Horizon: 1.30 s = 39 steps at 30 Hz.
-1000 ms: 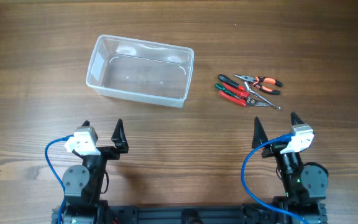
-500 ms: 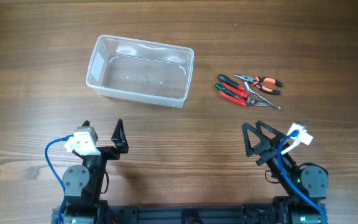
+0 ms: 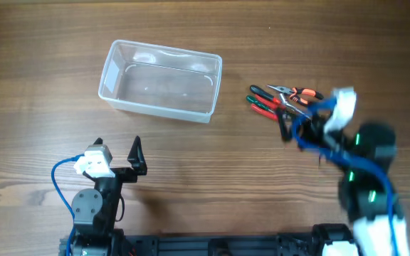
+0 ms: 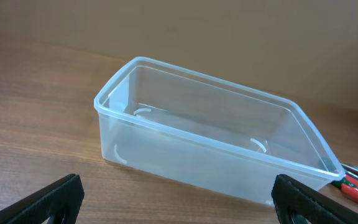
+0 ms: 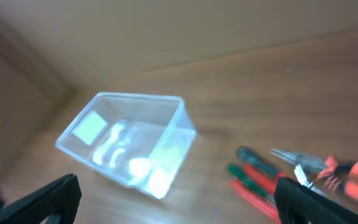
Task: Pack container
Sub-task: 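Move the right gripper to the container's right rim and grasp it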
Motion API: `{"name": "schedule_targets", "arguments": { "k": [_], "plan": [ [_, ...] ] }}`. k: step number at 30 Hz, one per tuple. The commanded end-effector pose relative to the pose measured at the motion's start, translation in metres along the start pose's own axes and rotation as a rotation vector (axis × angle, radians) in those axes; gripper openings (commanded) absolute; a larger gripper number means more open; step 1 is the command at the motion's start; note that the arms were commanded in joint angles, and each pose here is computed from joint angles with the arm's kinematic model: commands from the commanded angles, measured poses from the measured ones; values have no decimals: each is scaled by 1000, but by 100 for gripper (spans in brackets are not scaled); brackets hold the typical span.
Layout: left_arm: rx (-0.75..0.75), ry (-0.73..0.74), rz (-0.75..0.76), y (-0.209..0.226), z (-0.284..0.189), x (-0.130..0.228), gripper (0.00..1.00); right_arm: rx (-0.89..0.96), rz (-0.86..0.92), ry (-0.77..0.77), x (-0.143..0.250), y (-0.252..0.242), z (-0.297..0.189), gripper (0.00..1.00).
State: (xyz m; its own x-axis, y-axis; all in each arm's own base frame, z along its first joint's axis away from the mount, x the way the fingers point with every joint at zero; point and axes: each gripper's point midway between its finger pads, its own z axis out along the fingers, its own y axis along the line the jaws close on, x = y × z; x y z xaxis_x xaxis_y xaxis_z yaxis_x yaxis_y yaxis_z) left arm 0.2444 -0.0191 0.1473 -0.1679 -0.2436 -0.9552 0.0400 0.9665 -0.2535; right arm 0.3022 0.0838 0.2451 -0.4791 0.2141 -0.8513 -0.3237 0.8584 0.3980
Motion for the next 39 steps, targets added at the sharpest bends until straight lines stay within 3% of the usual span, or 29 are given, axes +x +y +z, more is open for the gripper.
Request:
{"name": "schedule_targets", "arguments": {
  "k": [1,5,10,16,18,22,25,33,39],
  "plan": [
    [-10,4,-10,2,0,2,100,35,-130,86,-48,-5,30,100],
    [-10,4,-10,2,0,2,100,66,-111,211,-77,2,65,99],
    [-10,3,-10,2,0,2,100,211,-230,302,-100,37,106,100],
    [-10,3,-10,2,0,2,100,-49,-203,305,-81,138,135,99],
    [-10,4,-10,2,0,2,100,-49,-164,310,-74,148,142,98],
    [-10,3,-10,2,0,2,100,179,79,380,-35,121,166,87],
    [-10,3,-10,2,0,2,100,273,154,449,0,108,186,83],
    [-10,3,-10,2,0,2,100,575,192,567,82,50,218,82],
    [-10,3,-10,2,0,2,100,634,164,641,116,31,228,78]
  ]
}}
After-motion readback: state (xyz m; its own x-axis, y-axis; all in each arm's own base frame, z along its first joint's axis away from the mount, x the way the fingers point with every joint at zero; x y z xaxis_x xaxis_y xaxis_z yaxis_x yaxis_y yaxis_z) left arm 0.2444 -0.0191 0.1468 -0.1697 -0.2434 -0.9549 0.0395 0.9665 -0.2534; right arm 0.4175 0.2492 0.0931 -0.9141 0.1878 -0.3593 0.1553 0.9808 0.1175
